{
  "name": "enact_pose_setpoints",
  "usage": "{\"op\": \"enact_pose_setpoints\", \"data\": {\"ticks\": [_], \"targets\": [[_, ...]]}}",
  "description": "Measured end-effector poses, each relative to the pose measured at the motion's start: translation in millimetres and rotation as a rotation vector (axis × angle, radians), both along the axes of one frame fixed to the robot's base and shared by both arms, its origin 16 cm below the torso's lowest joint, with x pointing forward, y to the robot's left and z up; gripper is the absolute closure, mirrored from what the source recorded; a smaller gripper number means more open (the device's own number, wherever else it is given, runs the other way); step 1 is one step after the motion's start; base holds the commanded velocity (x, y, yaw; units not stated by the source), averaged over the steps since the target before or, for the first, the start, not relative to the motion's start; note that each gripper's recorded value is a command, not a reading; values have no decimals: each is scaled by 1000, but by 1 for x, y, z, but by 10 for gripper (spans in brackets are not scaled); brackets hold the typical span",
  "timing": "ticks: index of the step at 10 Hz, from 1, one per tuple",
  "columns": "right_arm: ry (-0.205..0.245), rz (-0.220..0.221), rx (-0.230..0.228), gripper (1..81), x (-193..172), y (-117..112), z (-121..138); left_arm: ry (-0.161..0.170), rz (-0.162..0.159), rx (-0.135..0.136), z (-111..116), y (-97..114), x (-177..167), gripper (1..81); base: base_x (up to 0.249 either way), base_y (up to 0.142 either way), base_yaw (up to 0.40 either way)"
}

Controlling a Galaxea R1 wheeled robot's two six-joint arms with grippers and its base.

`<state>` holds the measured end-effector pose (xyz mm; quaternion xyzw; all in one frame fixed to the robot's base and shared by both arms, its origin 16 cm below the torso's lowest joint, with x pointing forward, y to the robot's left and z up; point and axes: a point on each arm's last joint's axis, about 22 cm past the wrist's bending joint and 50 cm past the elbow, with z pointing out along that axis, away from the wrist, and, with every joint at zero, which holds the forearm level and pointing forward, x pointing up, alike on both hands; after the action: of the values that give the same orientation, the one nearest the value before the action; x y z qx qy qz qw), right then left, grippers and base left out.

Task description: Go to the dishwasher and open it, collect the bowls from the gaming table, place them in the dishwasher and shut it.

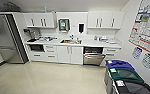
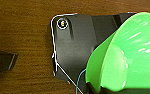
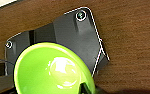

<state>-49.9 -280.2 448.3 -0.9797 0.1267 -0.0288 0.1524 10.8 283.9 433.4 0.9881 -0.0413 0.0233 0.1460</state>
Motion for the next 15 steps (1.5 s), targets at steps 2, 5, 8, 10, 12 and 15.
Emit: {"op": "enact_pose_setpoints", "data": {"ticks": [2,5,8,10,12,15], "targets": [[0,0,0,811,-1,0,0,-1,0,-7,-1,-9,0,811,159,0,0],[1,1,-2,811,-1,-1,0,-1,0,-8,-1,-9,0,811,159,0,0],[0,0,-1,811,-1,0,0,-1,0,-5,-1,-8,0,811,159,-62,0],[1,0,-2,811,-1,-1,0,0,0,-6,-2,-9,0,811,160,-64,0],[0,0,-5,811,0,-2,0,-4,0,-8,-1,-10,2,811,159,-64,0],[0,0,-6,811,0,-3,0,-5,0,-8,-1,-10,3,811,159,-65,0]]}}
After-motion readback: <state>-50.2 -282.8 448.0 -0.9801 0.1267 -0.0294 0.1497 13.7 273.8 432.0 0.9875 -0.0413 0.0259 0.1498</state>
